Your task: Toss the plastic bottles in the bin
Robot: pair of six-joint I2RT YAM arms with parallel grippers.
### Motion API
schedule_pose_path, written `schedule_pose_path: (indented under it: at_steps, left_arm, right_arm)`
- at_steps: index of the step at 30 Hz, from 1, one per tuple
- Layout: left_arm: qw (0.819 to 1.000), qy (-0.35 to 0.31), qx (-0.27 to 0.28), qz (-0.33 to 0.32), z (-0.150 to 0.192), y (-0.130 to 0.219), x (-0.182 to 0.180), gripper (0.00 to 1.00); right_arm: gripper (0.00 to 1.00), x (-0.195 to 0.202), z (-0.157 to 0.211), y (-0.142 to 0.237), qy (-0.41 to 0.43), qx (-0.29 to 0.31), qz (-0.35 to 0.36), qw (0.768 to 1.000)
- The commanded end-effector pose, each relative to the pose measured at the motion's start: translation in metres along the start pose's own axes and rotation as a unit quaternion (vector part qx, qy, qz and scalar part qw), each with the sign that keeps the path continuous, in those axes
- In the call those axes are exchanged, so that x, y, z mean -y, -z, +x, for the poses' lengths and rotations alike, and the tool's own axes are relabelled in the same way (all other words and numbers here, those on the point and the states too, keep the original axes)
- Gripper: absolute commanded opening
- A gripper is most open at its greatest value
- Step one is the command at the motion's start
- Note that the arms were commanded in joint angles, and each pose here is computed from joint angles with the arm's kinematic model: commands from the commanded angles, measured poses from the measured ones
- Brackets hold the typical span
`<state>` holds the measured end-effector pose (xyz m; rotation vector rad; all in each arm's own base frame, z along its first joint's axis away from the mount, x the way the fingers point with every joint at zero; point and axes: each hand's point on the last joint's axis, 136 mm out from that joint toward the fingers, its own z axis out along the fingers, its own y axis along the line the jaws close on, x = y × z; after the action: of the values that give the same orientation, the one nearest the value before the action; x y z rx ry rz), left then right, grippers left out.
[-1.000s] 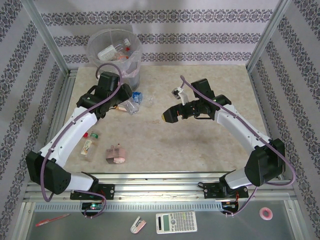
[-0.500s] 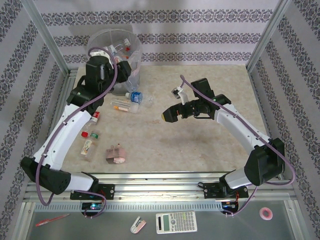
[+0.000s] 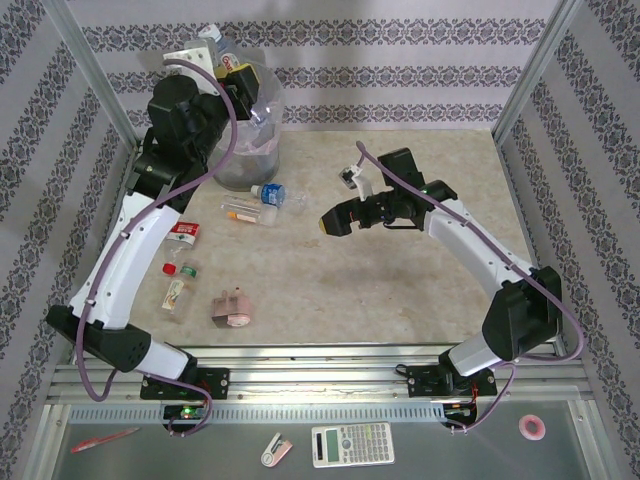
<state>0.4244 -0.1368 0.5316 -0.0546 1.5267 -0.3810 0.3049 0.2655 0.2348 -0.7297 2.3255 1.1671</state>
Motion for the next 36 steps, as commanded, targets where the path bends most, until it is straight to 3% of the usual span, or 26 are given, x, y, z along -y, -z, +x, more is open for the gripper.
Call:
schedule_pose_path:
  at_steps: [1, 13, 22, 25, 31, 34, 36]
  left_arm:
    - [0.995, -0.039, 0.087, 0.017, -0.051, 0.011, 0.014, 0.43]
    - [0.971, -0.109, 0.208, 0.039, -0.123, 0.038, 0.034, 0.39]
    - [0.928, -0.148, 0.337, 0.061, -0.167, 0.077, 0.051, 0.33]
    - [0.919, -0.157, 0.357, 0.058, -0.171, 0.081, 0.052, 0.32]
    - [0.923, -0.164, 0.346, 0.04, -0.163, 0.066, 0.046, 0.32]
    - [0.942, -0.143, 0.303, 0.025, -0.149, 0.041, 0.027, 0.36]
    - [0.962, -0.099, 0.253, 0.009, -0.133, 0.014, -0.004, 0.39]
  right_arm:
    - [0.98, -0.004, -0.015, 0.001, 0.015, 0.014, -0.003, 1.0]
    - [0.98, 0.0, -0.028, -0.003, 0.01, 0.021, 0.001, 1.0]
    - [0.98, 0.002, -0.038, -0.009, 0.008, 0.025, 0.004, 1.0]
    - [0.98, 0.003, -0.04, -0.011, 0.008, 0.024, 0.005, 1.0]
    - [0.98, 0.003, -0.045, -0.018, 0.006, 0.02, 0.005, 1.0]
    - [0.98, 0.002, -0.047, -0.021, 0.006, 0.018, 0.004, 1.0]
    - [0.98, 0.003, -0.048, -0.024, 0.004, 0.016, 0.004, 1.0]
